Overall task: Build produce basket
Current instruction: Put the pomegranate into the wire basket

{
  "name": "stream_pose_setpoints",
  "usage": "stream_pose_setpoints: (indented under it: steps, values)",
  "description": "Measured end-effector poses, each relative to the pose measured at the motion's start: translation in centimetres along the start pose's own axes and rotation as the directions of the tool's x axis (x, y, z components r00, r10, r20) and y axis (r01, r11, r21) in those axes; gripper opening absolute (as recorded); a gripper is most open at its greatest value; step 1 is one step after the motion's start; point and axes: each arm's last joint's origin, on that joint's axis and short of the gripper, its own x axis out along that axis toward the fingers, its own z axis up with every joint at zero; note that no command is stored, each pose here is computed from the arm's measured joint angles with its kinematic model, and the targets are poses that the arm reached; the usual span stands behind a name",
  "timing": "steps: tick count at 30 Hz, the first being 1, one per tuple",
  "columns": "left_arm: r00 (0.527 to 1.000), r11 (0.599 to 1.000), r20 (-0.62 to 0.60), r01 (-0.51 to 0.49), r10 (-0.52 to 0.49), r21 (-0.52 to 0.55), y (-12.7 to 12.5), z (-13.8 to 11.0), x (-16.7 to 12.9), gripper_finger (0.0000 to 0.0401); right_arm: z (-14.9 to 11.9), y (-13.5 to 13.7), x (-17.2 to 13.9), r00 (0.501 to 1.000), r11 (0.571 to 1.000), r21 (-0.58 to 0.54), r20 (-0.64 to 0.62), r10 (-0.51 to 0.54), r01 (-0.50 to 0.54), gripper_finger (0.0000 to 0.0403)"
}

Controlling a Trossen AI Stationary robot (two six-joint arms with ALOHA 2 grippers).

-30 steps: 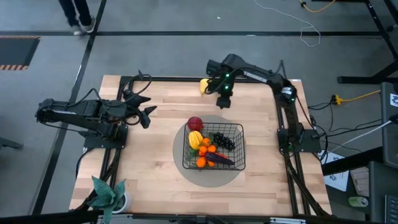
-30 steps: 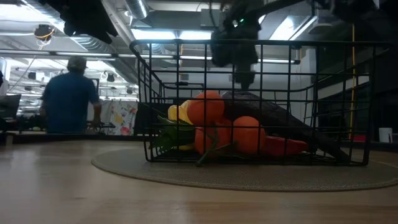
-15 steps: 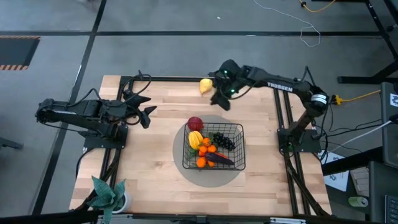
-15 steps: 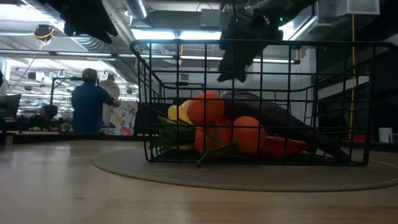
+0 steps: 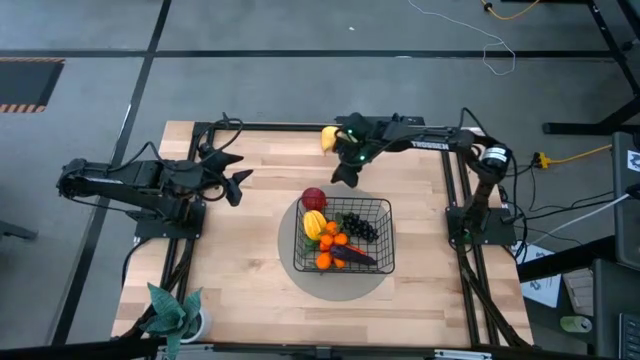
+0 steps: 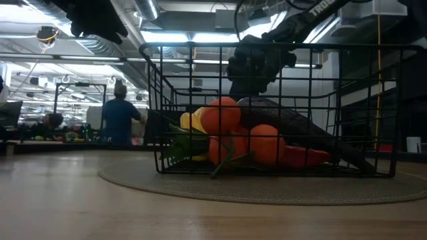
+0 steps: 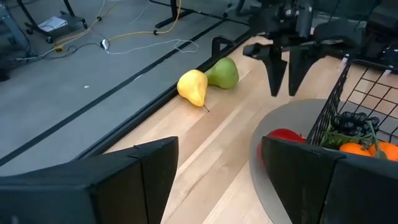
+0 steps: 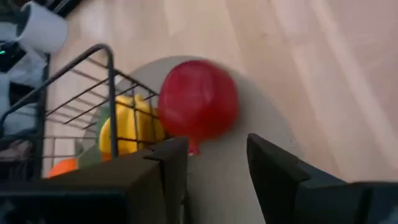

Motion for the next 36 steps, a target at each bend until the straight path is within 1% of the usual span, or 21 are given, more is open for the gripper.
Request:
stream_pose_setpoints:
  steps: [7, 10, 13, 18, 22, 29, 36]
  values:
    - [1.000, 1.000, 0.006, 0.001, -0.001, -0.004, 0.0, 0.1, 0.0, 0.0218, -0.7, -0.8, 2.1, 0.998, 1.000, 0.020, -0.058, 0.009, -0.008, 0.0153]
    - [1.000, 1.000, 0.015, 0.004, -0.004, 0.007, -0.1, 0.2, 0.0, 0.0218, -1.0, -0.7, 3.3, 0.996, 1.000, 0.022, -0.089, 0.024, -0.022, 0.0153]
    - [1.000, 1.000, 0.021, 0.005, -0.006, 0.009, -0.1, 0.3, 0.0, 0.0218, -0.7, -0.3, 3.9, 0.993, 0.999, 0.008, -0.116, 0.034, -0.033, 0.0153]
    - [1.000, 1.000, 0.026, 0.007, -0.007, 0.006, -0.1, 0.3, 0.0, 0.0218, 0.1, 0.5, 4.3, 0.983, 0.997, -0.032, -0.168, 0.068, -0.075, 0.0153]
    - [1.000, 1.000, 0.026, 0.007, -0.007, 0.006, -0.1, 0.3, 0.0, 0.0218, 0.5, 0.7, 4.3, 0.979, 0.995, -0.060, -0.193, 0.064, -0.076, 0.0153]
    - [1.000, 1.000, 0.026, 0.006, -0.006, 0.024, -0.1, 0.3, 0.0, 0.0218, 0.2, 0.0, 5.2, 0.974, 0.996, -0.056, -0.221, 0.053, -0.067, 0.0153]
    - [0.999, 1.000, 0.031, 0.007, -0.008, 0.024, -0.1, 0.4, 0.0, 0.0218, -0.2, -0.1, 6.1, 0.969, 0.994, -0.071, -0.239, 0.065, -0.084, 0.0153]
